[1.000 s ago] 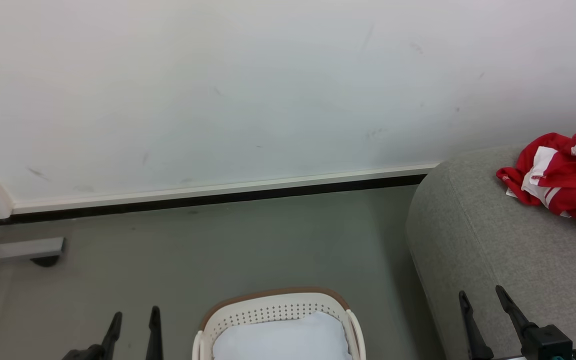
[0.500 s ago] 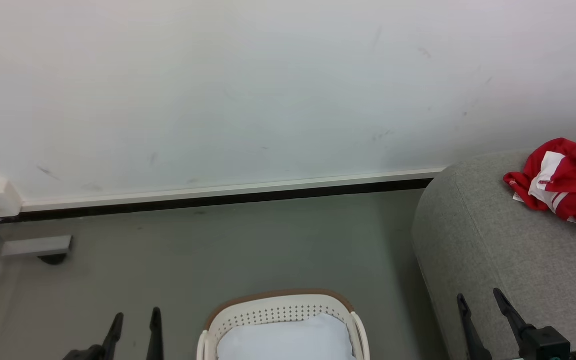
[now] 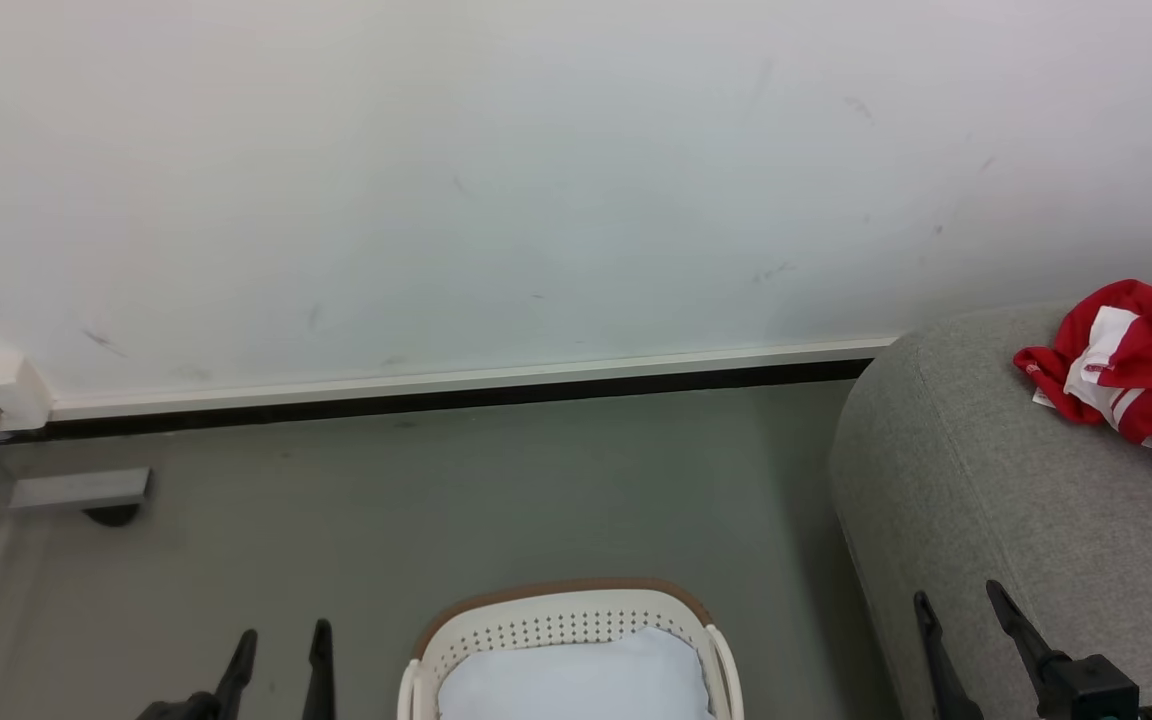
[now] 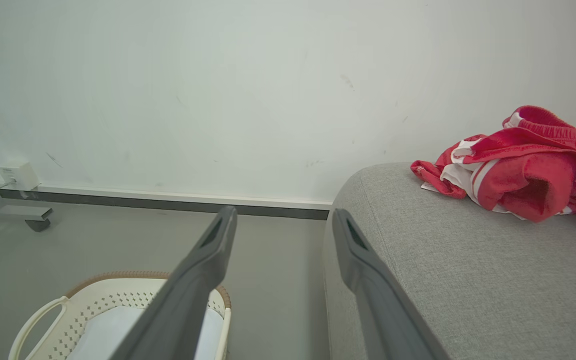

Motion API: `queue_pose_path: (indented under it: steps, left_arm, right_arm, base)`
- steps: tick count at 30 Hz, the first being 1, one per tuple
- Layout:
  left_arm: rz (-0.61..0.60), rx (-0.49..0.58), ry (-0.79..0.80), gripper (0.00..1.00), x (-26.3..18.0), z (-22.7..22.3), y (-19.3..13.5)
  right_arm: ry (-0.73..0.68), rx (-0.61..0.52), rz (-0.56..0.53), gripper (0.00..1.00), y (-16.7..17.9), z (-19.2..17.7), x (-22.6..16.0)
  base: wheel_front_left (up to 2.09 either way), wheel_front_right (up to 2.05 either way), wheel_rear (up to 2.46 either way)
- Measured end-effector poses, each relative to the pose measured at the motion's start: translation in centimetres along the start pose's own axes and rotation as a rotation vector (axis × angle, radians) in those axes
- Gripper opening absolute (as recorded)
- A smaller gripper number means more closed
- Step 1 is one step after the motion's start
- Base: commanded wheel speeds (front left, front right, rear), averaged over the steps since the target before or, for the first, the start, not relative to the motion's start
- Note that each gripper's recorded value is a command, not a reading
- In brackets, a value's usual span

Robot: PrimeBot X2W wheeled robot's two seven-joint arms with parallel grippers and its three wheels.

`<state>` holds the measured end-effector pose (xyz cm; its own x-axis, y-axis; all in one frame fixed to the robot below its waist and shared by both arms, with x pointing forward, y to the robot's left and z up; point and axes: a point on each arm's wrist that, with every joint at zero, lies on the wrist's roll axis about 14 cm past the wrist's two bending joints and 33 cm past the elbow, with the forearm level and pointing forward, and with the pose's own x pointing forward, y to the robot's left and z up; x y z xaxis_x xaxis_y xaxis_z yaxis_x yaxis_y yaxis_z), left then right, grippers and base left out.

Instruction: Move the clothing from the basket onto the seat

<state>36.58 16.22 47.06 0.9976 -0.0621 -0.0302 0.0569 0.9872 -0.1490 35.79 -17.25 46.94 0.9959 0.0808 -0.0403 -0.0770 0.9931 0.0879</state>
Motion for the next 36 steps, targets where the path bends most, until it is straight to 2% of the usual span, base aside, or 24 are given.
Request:
queue_pose_path:
  steps: [31,32,36]
  left_arm:
    - [-0.042,-0.020,-0.004,1.00,-0.1,0.1,-1.0]
    - [-0.046,-0.021,-0.001,0.00,-0.1,0.0,-1.1]
    - [-0.038,-0.029,0.049,0.00,-0.7,-1.6,-1.1]
  right_arm:
    - [0.003,0.000,-0.001,1.00,0.0,-0.1,-0.1]
    - [0.005,0.000,-0.001,0.00,0.0,-0.2,-0.1]
    - [0.056,0.010,-0.006,0.00,0.0,-1.9,-0.9]
  base:
    - [0.00,0.00,0.00]
    - [0.00,0.00,0.00]
    - [0.00,0.00,0.00]
